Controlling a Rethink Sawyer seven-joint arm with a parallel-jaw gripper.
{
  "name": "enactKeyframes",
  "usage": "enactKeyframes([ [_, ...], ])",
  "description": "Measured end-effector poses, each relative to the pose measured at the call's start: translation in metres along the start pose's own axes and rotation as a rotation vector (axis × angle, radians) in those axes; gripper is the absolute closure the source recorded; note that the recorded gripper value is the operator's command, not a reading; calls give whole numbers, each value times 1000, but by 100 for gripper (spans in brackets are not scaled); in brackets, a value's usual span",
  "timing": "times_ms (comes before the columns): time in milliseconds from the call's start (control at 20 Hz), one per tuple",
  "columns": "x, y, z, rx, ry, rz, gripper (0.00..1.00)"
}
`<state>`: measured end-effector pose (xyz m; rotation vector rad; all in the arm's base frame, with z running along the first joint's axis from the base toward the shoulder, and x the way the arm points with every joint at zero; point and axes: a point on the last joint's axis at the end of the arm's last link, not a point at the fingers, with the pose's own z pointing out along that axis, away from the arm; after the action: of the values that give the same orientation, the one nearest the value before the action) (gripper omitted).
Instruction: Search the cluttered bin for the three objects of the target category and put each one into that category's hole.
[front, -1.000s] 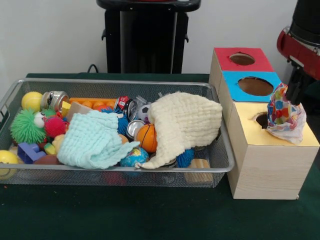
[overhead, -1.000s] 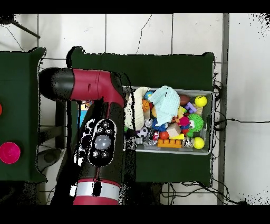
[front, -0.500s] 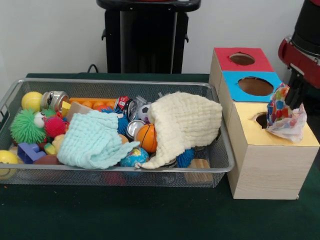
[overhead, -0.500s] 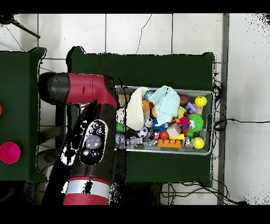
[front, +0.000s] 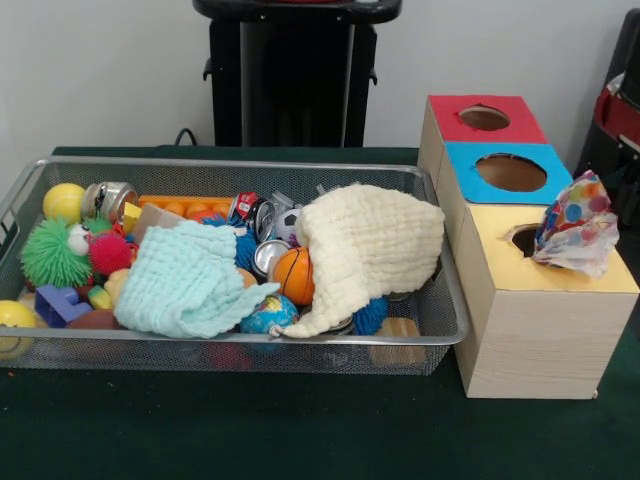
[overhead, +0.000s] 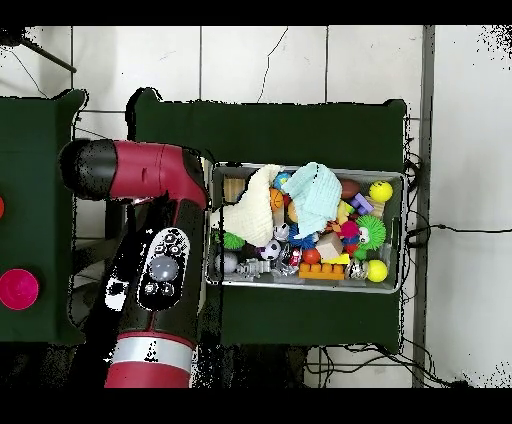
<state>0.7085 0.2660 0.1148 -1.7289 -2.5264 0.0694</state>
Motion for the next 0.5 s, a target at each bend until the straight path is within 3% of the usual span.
enactKeyframes([
  [300,14,1,3,-3,8,-6,100],
  [450,8,2,5,-18,0,2,100],
  [500,-3,3,8,-42,-12,15,100],
])
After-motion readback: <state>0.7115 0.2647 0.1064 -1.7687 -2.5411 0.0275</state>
